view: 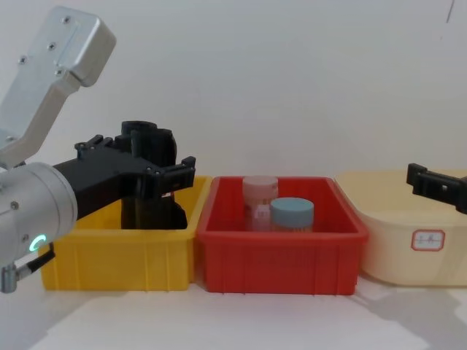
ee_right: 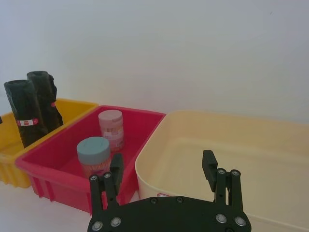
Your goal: Pick up the garbage bag with the one hand and transfer it to the other hand.
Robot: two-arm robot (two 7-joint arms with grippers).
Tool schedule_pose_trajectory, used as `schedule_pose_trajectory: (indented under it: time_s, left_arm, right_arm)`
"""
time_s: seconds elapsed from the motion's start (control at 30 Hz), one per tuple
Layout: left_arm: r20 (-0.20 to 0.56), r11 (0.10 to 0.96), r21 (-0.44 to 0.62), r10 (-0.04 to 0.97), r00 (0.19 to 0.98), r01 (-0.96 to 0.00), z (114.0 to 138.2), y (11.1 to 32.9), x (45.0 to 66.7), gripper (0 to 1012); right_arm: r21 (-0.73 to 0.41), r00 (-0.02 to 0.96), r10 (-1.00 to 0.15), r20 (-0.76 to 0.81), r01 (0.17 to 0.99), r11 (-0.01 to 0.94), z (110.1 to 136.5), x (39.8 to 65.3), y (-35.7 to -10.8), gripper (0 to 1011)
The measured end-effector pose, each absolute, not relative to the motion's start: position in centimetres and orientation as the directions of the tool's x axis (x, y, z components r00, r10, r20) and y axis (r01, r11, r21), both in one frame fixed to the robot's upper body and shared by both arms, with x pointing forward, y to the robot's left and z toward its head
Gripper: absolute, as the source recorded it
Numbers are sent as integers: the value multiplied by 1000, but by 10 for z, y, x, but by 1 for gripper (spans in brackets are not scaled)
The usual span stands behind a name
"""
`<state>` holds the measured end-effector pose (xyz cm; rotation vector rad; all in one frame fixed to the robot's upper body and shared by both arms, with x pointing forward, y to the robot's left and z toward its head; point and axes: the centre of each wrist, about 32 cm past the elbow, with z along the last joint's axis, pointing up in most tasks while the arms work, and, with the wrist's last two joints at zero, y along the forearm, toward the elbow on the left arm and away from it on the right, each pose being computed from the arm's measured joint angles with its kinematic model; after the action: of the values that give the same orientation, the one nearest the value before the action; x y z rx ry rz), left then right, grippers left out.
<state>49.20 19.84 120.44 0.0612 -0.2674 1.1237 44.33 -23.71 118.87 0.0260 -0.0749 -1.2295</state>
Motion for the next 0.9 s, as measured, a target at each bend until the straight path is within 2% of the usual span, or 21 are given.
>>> schedule_pose_trajectory:
  time_s: [0.9]
  left_arm:
    - [241, 435, -91, 882, 405, -896, 1204, 198, 492, 1001]
  right_arm:
    - [60, 333, -942, 43, 940, 335, 1189, 443, -237, 1000]
